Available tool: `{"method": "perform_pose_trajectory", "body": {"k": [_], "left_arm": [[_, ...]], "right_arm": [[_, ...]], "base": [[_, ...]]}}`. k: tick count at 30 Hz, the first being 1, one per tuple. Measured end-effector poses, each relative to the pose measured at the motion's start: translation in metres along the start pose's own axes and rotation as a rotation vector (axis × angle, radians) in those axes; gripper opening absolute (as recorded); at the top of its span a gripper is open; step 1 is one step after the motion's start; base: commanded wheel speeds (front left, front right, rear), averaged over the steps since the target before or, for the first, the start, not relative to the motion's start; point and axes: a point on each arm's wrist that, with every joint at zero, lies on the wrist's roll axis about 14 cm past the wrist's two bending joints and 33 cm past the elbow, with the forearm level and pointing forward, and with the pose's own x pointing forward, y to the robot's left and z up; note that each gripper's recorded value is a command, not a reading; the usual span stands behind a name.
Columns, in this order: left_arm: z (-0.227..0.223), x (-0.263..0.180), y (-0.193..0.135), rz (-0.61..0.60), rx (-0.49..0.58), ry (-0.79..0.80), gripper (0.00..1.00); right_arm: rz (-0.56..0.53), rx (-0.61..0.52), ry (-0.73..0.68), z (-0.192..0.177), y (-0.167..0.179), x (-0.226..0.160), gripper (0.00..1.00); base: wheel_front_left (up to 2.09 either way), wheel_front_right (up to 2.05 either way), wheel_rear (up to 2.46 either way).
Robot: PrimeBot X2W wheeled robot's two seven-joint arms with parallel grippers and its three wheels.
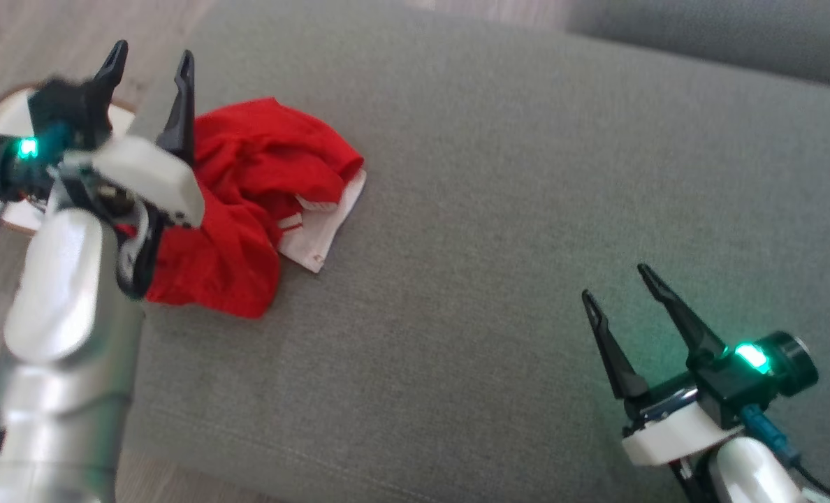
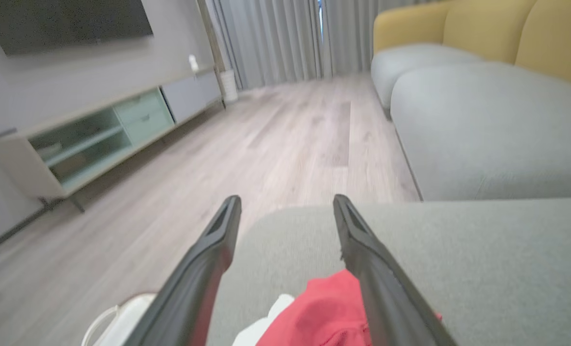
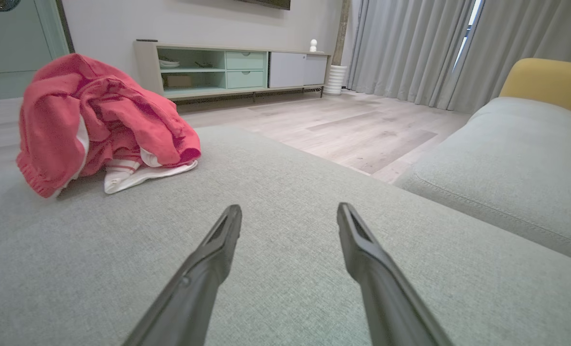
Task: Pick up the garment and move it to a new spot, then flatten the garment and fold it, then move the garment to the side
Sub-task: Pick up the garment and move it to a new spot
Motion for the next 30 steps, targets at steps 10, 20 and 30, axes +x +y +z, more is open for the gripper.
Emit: {"method": "perform_pose_trajectory", "body": {"k": [10,20,30], "left_arm": [[-0.124,0.036,-0.033,-0.066,-0.121,0.504,1.00],[-0.160,0.038,-0.058,-0.133,-0.061,0.537,0.00],[-0.030,0.063,-0.074,-0.233,0.042,0.109,0.00]], "right_arm": [[-0.039,0.006,0.040,-0.029,-0.036,0.006,1.00],[-0.065,0.028,0.076,-0.045,-0.043,-0.001,1.00],[-0.072,0.029,-0.002,-0.004,-0.022,-0.002,1.00]], "base": [[0.00,0.00,0.00],[0.00,0.00,0.00],[0.00,0.00,0.00]]}}
